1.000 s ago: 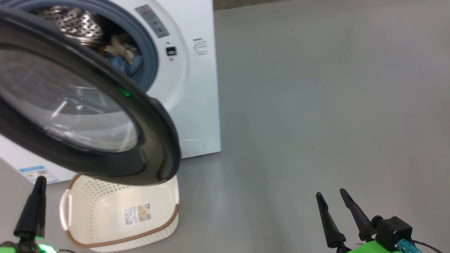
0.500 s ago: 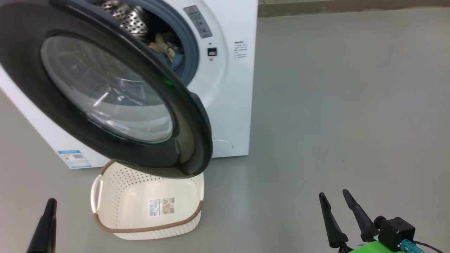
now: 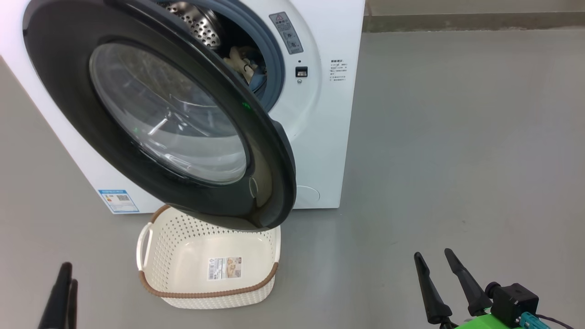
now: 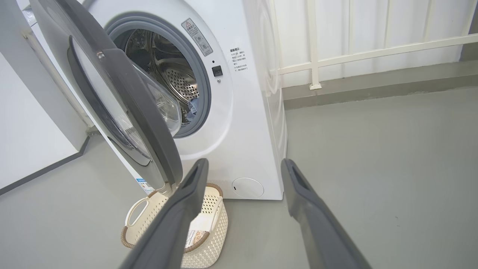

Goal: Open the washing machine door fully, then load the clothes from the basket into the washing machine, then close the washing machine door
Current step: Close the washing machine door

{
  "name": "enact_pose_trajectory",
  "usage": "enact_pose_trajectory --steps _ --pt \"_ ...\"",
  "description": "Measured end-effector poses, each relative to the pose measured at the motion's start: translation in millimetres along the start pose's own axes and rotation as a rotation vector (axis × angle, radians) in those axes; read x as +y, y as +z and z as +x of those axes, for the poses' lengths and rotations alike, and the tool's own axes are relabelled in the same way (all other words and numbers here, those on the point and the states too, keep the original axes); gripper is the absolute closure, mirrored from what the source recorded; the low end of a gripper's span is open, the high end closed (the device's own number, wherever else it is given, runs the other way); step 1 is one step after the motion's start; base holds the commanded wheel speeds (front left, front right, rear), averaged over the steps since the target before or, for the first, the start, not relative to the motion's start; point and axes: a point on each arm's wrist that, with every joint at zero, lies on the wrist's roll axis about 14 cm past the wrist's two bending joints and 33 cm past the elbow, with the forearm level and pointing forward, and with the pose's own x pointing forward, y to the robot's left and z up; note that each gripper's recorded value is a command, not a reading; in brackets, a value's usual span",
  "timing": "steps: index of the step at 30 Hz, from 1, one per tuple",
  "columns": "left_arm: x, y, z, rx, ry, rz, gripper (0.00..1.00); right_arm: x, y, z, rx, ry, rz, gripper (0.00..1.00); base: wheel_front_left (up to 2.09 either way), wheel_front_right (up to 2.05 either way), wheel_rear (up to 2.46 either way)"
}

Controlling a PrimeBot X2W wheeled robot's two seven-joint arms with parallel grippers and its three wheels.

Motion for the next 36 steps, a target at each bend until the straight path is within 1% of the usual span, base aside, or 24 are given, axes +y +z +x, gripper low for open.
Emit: enact_pose_trajectory --steps 3,6,7,10,14,16,21,30,33,36 --pt "-5 4 1 -0.026 -0.012 0.041 0.00 0 0 0 0.001 0.001 0.000 0.00 0.00 0.00 0.00" --pt "-11 6 3 -0.044 -0.025 0.142 0.00 0 0 -1 0.000 0.000 0.000 0.00 0.00 0.00 0.00" --pt "-11 6 3 -0.044 -0.025 0.142 0.00 0 0 -1 0.000 0.000 0.000 0.00 0.00 0.00 0.00" --pt "-20 6 6 -0.059 -0.051 0.286 0.00 -1 0 -2 -0.001 -0.005 0.000 0.00 0.00 0.00 0.00" --pt "-15 -2 1 -0.048 -0.065 0.509 0.00 -2 1 -3 -0.002 -0.009 -0.001 0.00 0.00 0.00 0.00" --pt "-8 -5 -2 -0.044 -0.066 0.570 0.00 -3 1 -3 -0.002 -0.010 -0.001 0.00 0.00 0.00 0.00" --pt "8 -9 -5 0.018 -0.060 0.792 0.00 -4 1 -4 -0.003 -0.014 -0.001 0.00 0.00 0.00 0.00" --pt "5 -8 -2 0.023 -0.097 1.115 0.00 -5 2 -4 -0.005 -0.017 0.000 0.00 0.00 0.00 0.00" --pt "8 -13 -3 0.029 -0.097 1.163 0.00 -5 2 -5 -0.006 -0.019 0.000 0.00 0.00 0.00 0.00" --pt "18 -17 -9 0.054 -0.071 1.198 0.00 -6 2 -6 -0.008 -0.021 0.000 0.00 0.00 0.00 0.00"
